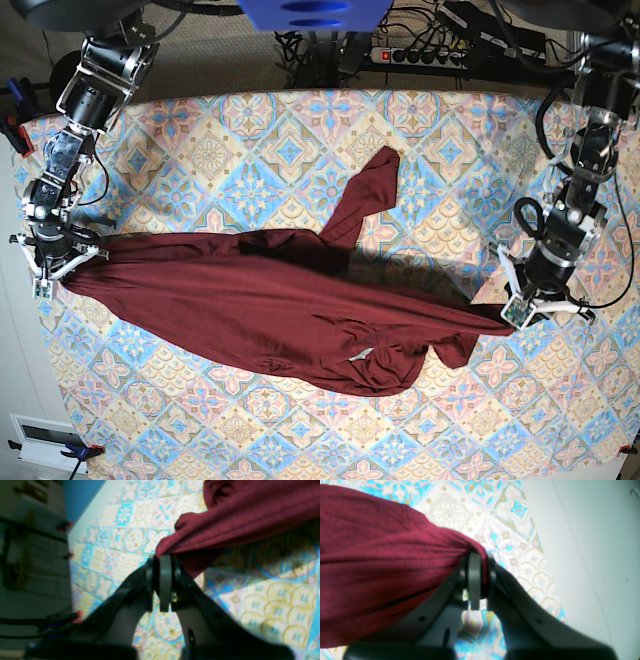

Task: Layout the t-shirt on the table in an organized manner, then fold the t-shirt properly
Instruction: 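Drag the hem with the left gripper away from the right gripper, stretching the shirt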

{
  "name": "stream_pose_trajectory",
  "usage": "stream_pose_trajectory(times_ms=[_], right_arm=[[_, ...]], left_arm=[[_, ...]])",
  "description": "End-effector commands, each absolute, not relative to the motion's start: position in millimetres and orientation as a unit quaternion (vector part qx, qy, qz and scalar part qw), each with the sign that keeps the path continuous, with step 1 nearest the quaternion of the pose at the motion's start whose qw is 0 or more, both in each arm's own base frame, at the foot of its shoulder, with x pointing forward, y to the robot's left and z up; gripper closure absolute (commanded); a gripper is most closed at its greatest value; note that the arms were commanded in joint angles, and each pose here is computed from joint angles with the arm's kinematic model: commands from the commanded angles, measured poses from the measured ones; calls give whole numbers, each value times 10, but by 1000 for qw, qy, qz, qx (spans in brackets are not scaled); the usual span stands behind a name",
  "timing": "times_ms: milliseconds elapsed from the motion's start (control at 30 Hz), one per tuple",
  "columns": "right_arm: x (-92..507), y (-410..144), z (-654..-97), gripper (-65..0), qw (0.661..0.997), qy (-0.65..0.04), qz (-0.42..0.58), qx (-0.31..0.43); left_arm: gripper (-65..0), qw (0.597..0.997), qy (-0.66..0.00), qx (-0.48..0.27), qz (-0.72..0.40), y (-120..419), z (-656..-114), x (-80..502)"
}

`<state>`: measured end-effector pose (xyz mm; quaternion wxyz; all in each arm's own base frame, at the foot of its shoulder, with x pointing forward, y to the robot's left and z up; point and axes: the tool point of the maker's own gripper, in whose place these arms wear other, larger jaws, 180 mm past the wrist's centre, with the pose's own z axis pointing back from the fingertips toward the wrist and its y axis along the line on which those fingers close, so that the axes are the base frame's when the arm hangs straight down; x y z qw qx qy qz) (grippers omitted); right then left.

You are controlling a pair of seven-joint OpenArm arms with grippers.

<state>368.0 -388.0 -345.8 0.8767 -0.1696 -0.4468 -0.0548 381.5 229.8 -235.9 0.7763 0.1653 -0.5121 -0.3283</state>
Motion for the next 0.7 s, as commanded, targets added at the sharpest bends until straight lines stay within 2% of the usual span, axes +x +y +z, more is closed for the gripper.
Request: stream_pose_trajectory(times_ms=[0, 267, 400, 500, 667], right_arm=[[3762, -3985, -3221, -1, 860, -473, -53, -185], [3530, -3979, -3464, -1, 875, -444, -44, -188], [3498, -3971, -3494, -1, 876, -441, -41, -188], [3546, -3899, -3508, -1, 878, -441, -29, -184], [3721, -3636, -3547, -13, 882, -440, 15, -170]], left_arm=[[0, 766, -515, 182, -339, 2379, -2248, 3770], [0, 802, -434, 220, -346, 2929, -2577, 3254], [0, 816, -431, 234, -306, 3187, -2603, 3270], [0, 814, -460, 229, -270, 3267, -2612, 3339], [0, 834, -436, 228, -248, 3448, -3003, 3288]])
